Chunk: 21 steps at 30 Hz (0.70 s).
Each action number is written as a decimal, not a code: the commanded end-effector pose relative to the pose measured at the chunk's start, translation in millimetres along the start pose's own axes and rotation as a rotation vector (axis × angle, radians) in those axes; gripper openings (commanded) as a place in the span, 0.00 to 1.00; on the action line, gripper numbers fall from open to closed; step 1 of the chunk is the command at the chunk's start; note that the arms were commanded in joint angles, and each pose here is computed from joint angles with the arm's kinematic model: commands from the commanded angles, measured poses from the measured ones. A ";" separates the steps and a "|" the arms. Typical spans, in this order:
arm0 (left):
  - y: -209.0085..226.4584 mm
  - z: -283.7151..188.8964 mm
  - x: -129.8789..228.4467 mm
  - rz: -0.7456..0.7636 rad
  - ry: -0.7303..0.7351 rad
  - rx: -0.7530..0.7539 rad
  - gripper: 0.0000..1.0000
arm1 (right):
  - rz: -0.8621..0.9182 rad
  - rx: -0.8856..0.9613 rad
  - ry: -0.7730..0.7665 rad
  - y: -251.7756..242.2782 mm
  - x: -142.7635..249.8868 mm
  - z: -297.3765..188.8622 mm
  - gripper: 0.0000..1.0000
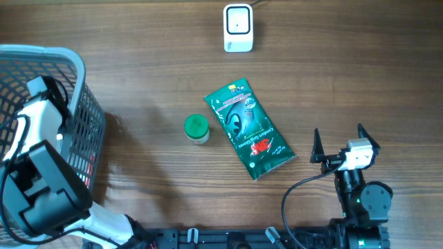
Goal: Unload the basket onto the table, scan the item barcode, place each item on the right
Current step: 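Grasp the green box with barcode inside the basket with the left gripper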
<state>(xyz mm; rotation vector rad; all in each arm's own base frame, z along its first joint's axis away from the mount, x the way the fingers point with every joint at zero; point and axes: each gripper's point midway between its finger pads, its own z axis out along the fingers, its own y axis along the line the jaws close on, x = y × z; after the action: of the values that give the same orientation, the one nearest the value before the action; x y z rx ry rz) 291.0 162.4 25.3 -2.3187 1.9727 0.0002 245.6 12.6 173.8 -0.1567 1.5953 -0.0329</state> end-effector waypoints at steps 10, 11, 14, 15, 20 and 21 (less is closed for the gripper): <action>12.7 5.7 -8.5 0.125 -0.048 -0.073 0.22 | -0.009 0.006 -0.003 -0.7 0.8 0.0 1.00; 13.1 -2.9 -12.9 0.125 -0.071 -0.076 0.22 | -0.010 0.006 -0.003 -0.7 0.8 0.0 1.00; 8.8 -55.7 -27.9 0.120 -0.155 -0.043 0.21 | -0.009 0.006 -0.003 -0.7 0.8 0.0 1.00; 4.5 -81.7 -30.7 0.125 -0.174 -0.001 0.21 | -0.009 0.006 -0.003 -0.7 0.8 0.0 1.00; 3.9 -224.3 -33.7 0.105 -0.278 0.280 0.21 | -0.009 0.006 -0.003 -0.7 0.8 0.0 1.00; 9.0 -256.5 -26.2 0.104 -0.278 0.374 0.21 | -0.009 0.005 -0.003 -0.6 0.8 0.0 0.99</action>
<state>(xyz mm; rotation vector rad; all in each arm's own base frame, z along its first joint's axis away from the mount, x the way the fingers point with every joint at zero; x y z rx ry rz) 271.2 178.8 212.4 -2.0036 1.8883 0.0812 245.6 12.6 173.9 -0.1567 1.5950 -0.0330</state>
